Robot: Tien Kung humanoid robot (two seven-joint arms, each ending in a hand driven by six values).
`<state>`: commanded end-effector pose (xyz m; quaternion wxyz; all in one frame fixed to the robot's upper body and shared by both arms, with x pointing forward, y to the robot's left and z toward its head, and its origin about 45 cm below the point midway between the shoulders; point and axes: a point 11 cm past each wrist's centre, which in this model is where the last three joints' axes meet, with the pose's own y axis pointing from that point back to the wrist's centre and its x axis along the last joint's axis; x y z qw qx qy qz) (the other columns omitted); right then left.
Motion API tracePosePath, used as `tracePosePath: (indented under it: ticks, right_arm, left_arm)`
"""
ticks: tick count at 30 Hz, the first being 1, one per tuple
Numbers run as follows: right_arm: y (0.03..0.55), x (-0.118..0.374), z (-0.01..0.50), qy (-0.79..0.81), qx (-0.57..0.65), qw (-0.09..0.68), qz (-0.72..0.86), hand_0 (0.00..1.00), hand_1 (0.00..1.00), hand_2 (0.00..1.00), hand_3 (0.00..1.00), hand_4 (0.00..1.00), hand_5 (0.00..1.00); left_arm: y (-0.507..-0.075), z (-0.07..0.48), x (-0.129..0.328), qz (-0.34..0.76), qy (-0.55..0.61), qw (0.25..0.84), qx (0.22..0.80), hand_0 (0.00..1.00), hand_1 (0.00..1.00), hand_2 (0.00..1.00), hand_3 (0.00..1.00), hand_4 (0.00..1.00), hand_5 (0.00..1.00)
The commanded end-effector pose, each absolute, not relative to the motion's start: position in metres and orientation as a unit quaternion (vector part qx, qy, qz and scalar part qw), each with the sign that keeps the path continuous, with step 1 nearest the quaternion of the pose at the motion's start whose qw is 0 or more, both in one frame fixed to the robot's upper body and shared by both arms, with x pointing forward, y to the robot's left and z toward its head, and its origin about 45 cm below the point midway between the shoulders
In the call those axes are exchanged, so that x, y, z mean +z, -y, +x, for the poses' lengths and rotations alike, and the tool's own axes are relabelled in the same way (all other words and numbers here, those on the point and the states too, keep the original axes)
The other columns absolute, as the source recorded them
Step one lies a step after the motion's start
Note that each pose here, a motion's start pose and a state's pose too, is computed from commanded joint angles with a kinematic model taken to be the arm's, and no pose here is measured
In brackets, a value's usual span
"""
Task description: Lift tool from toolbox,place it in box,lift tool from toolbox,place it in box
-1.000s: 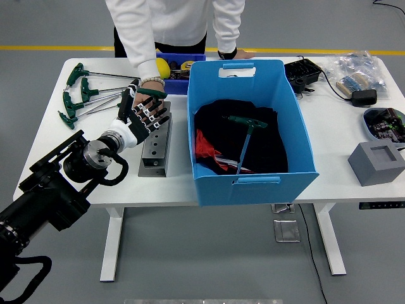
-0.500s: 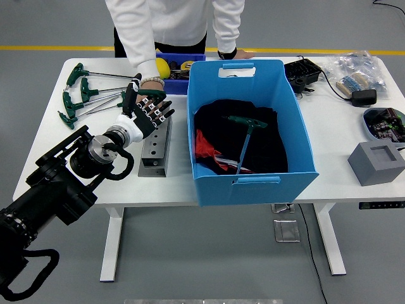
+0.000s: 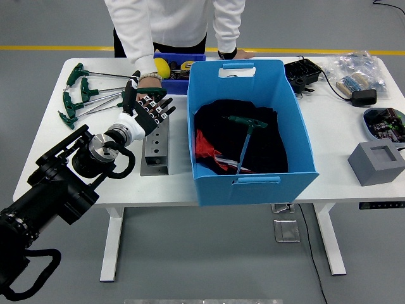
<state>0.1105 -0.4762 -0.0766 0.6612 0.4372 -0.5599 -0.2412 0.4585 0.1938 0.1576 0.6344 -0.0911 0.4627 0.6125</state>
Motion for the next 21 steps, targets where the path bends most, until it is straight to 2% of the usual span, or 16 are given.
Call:
tracePosePath:
  ticks: [21]
  right_arm:
    - [0.476, -0.078, 0.105, 0.563, -0.249, 0.658, 0.434, 0.622, 0.614, 0.683, 0.532, 0.781, 0.578]
  left_arm:
    - [-0.192, 0.462, 0.191, -0.128, -0.456, 0.654, 0.589, 0.821, 0.858, 0.927, 0.917, 0.853, 0.856]
